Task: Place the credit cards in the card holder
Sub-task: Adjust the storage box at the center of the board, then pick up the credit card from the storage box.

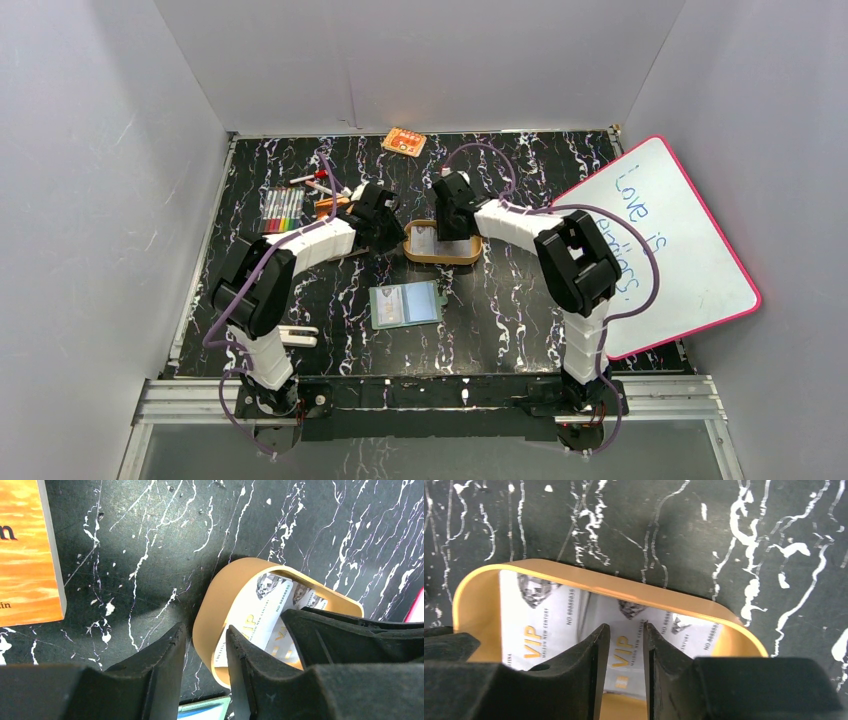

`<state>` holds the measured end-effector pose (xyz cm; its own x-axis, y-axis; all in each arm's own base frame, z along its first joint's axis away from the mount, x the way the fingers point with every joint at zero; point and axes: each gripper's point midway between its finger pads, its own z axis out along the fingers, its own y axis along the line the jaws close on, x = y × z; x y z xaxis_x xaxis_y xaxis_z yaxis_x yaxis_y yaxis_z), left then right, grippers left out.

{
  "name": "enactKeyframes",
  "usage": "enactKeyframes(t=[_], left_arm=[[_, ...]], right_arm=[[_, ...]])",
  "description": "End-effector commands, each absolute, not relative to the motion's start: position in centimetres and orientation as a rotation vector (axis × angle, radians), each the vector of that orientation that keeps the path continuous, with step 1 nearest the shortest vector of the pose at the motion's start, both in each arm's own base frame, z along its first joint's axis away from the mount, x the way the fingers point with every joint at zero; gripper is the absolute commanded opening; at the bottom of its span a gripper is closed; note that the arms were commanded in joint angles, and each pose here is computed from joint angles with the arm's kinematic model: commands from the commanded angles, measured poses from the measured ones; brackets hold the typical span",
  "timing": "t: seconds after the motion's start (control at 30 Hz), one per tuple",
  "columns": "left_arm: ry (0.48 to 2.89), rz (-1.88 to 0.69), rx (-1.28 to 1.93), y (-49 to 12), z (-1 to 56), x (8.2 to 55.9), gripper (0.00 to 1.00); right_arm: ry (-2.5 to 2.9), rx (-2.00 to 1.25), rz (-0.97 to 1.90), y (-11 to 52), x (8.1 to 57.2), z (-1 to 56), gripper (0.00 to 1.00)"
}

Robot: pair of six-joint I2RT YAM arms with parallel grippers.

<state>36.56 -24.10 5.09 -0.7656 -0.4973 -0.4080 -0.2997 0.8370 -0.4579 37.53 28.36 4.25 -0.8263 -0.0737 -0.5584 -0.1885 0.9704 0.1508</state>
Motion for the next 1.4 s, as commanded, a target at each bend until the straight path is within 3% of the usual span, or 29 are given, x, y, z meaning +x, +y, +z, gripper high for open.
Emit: enactKeyframes(t=[0.0,0.1,0.27,0.57,0.8,1.1,1.37], left_arm=[[2.460,-0.529,-0.580,-23.8,6.5,36.7,0.33],[2.462,-0.527,-0.585,-23.8,6.5,36.6,0.33],[2.460,-0.533,-0.588,-23.8,6.6,36.6,0.32],[2.460,-0.550,-0.587,-23.8,6.7,36.5,0.32],[2.465,-0.560,-0.591,-23.8,6.5,36.4,0.31],[2.465,-0.569,-0.595,-23.8,6.4,36.3,0.29],[2.471,-0.563,-0.603,-23.5,6.1,36.1,0.27]], right_arm=[[2.569,-0.165,0.222,26.2,36.8,3.8,0.37],[2.568,-0.153,0.235,26.2,36.9,4.2,0.37],[2.519,-0.118,0.286,26.5,37.2,6.4,0.53],[2.456,-0.138,0.679,31.7,36.7,9.5,0.56],[2.524,-0.111,0.691,32.2,36.8,7.5,0.56],[2.573,-0.087,0.664,32.3,37.2,5.8,0.55],[2.622,-0.091,0.559,30.7,37.0,4.3,0.37]])
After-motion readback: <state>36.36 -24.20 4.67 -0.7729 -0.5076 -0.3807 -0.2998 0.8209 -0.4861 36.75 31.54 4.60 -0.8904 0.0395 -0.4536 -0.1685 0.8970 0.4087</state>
